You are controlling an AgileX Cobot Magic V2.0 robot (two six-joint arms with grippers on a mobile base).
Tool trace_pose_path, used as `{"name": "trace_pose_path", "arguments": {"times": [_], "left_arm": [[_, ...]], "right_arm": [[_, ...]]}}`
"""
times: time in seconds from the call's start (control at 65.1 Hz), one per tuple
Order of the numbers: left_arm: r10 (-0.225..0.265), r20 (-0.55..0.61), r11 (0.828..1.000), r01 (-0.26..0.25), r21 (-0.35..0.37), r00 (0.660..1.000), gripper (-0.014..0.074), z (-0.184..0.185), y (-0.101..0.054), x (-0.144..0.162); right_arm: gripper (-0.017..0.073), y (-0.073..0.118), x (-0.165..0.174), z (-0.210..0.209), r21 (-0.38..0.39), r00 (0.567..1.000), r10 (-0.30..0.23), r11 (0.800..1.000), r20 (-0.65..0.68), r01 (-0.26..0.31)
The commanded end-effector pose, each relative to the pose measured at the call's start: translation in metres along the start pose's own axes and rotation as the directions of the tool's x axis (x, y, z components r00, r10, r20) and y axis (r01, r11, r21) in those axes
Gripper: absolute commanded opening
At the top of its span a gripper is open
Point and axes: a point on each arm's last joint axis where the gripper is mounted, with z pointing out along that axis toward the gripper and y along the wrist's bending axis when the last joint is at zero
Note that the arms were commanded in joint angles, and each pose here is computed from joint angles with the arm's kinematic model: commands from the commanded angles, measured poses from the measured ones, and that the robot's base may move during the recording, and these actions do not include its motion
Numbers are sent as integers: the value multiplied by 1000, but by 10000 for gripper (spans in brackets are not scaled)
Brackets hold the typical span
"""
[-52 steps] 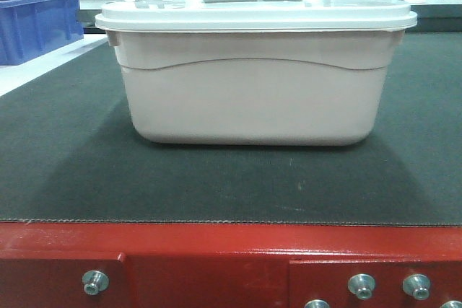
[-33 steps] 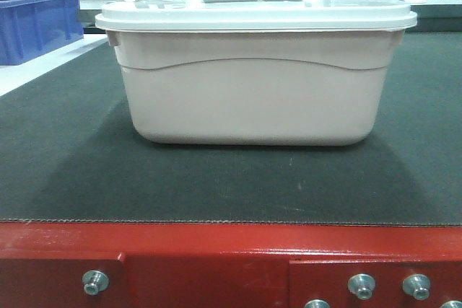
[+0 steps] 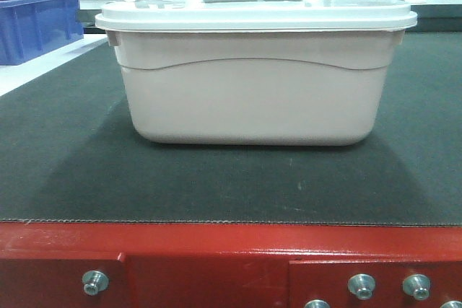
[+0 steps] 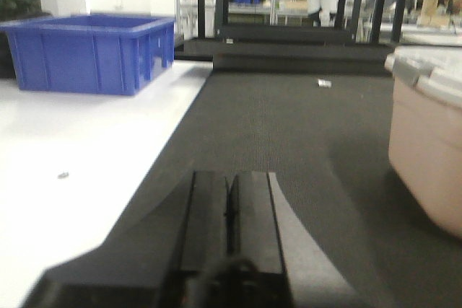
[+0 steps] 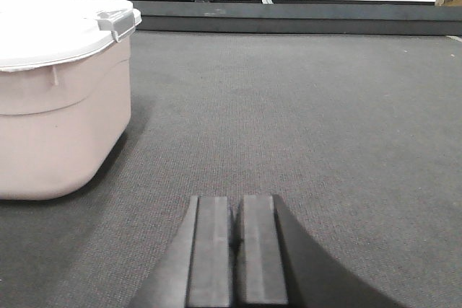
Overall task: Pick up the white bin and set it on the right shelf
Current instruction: 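Move both grippers toward the ends of the pink bin with white lid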
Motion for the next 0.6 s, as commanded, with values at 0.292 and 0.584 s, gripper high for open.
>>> {"name": "trace_pose_path", "arguments": {"times": [0.292, 0.584], "left_arm": [[-69, 289, 997, 73, -5, 955, -117, -5, 1, -60], [-48, 150, 998, 43, 37, 988, -111, 16, -6, -158]], "right_arm": [[78, 3, -67, -15, -33, 939, 41, 999, 340, -31], [83, 8, -162, -8, -37, 931, 48, 999, 362, -37]]}}
